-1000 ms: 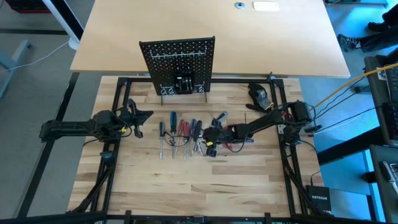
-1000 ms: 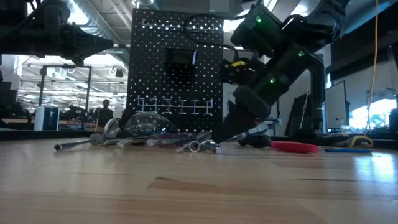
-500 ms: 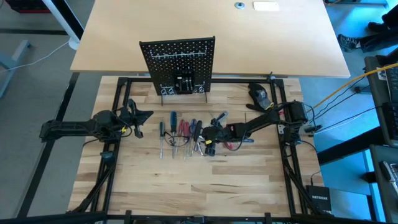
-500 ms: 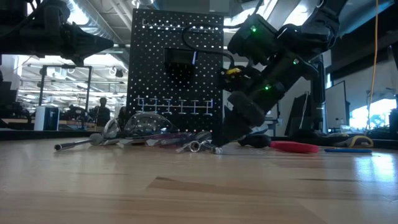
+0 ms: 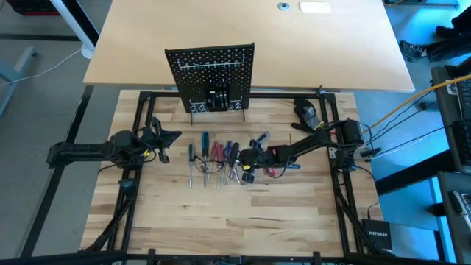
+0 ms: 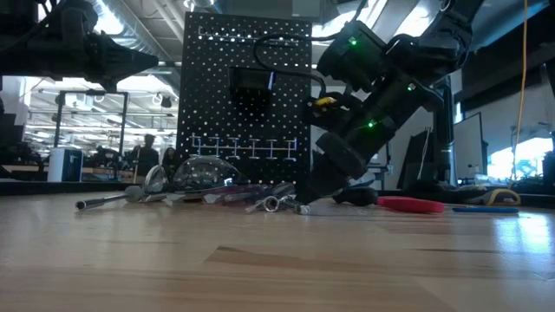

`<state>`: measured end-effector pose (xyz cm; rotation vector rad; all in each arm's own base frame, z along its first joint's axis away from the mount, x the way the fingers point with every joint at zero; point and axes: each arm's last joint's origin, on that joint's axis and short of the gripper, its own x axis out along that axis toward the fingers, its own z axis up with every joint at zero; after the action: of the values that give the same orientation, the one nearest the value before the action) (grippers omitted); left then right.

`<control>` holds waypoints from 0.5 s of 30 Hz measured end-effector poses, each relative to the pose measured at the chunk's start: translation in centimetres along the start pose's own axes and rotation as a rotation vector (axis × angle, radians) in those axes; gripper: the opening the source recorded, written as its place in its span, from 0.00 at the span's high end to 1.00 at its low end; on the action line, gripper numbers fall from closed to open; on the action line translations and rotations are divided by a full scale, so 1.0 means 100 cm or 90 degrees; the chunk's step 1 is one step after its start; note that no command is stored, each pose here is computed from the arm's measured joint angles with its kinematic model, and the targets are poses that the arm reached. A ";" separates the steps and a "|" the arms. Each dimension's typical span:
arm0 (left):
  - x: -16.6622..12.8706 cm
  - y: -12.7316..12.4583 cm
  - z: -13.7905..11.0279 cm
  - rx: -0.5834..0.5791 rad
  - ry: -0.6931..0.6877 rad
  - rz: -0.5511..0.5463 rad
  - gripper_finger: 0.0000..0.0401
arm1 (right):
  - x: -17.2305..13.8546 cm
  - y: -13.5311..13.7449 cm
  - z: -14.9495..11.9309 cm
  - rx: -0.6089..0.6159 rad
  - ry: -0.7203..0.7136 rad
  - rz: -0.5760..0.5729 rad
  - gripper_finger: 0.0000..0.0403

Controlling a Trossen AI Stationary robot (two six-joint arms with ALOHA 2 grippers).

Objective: Hang tools onto peg board
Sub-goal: Put the top metal socket into the black bin on the peg board

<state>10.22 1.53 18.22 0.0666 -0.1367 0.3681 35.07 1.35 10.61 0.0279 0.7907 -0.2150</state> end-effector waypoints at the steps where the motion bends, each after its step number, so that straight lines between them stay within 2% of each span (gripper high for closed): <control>1: 0.000 0.000 0.000 0.000 0.000 0.000 1.00 | 0.000 0.000 0.000 0.000 0.000 0.001 0.74; 7: 0.000 0.000 0.000 0.000 0.000 0.000 1.00 | 0.000 0.000 0.000 -0.017 -0.001 -0.003 0.84; 15: 0.000 0.000 0.000 0.000 0.000 0.000 1.00 | 0.000 0.001 0.005 -0.017 -0.002 -0.004 0.80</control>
<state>10.22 1.53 18.22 0.0668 -0.1367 0.3682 35.44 1.36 11.01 0.0006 0.7905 -0.2100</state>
